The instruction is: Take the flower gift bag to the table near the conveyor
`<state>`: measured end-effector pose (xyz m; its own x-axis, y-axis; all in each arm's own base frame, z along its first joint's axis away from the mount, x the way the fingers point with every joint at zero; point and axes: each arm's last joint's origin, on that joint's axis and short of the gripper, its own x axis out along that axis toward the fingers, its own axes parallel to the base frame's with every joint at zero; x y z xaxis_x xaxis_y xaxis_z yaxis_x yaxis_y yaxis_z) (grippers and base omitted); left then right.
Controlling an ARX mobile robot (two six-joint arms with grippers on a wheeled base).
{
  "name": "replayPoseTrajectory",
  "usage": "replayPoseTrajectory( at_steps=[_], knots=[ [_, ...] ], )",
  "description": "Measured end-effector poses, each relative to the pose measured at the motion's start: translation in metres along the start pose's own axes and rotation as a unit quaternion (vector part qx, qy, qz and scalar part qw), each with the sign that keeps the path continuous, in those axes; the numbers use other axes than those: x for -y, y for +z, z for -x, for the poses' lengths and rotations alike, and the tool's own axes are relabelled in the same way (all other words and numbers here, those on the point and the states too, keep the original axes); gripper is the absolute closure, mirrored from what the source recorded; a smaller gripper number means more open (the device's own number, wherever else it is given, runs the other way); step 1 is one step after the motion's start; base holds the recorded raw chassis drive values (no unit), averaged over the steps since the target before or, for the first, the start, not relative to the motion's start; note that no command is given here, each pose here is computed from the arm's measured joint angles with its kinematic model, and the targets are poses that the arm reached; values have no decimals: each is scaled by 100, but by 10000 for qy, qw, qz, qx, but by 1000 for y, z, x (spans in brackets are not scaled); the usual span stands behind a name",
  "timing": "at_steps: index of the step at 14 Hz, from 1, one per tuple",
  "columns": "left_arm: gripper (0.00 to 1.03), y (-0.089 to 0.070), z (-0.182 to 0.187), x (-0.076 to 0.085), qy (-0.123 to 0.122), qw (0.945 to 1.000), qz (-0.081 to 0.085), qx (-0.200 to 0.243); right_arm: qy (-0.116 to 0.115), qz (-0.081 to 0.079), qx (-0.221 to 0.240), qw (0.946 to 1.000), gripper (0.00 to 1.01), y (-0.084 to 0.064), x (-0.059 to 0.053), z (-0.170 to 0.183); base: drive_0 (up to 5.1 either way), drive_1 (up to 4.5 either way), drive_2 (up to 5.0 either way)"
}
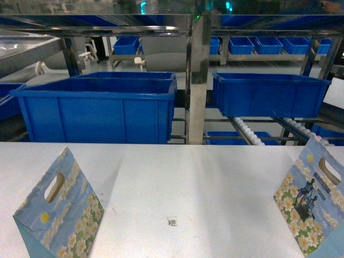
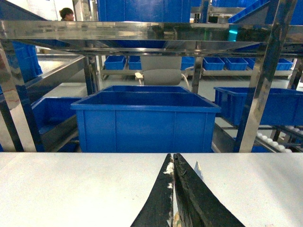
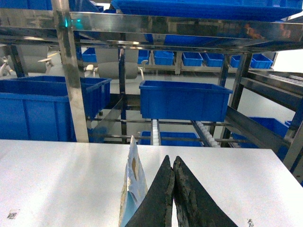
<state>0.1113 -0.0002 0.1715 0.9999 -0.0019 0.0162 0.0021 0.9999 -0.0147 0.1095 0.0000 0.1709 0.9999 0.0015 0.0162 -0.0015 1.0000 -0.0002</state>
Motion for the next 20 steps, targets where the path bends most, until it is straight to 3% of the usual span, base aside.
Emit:
replayPoseTrajectory(
  at_steps=[3, 5, 7, 14, 17, 20],
  knots=[
    [101, 0, 4, 0, 4, 10000, 0, 0, -8, 2, -139, 9999, 99, -5, 0, 12, 0, 0, 0],
    [101, -6, 9, 0, 15, 9997, 0, -240, -4, 2, 50, 10000, 99, -1, 0, 13, 0, 0, 0],
    [101, 0, 14, 0, -3, 10000, -2, 46, -8, 2, -71, 10000, 99, -4, 0, 12, 0, 0, 0],
    [98, -4, 14, 0, 1, 10000, -6, -82, -6, 6, -53, 10000, 98, -3, 0, 12, 0, 0, 0],
    [68, -4, 14, 0, 1, 10000, -6, -80, -6, 4, -53, 10000, 68, -3, 0, 12, 0, 0, 0],
    [30, -4, 14, 0, 1, 10000, -6, -80, -6, 4, -53, 10000, 29, -3, 0, 12, 0, 0, 0]
  ],
)
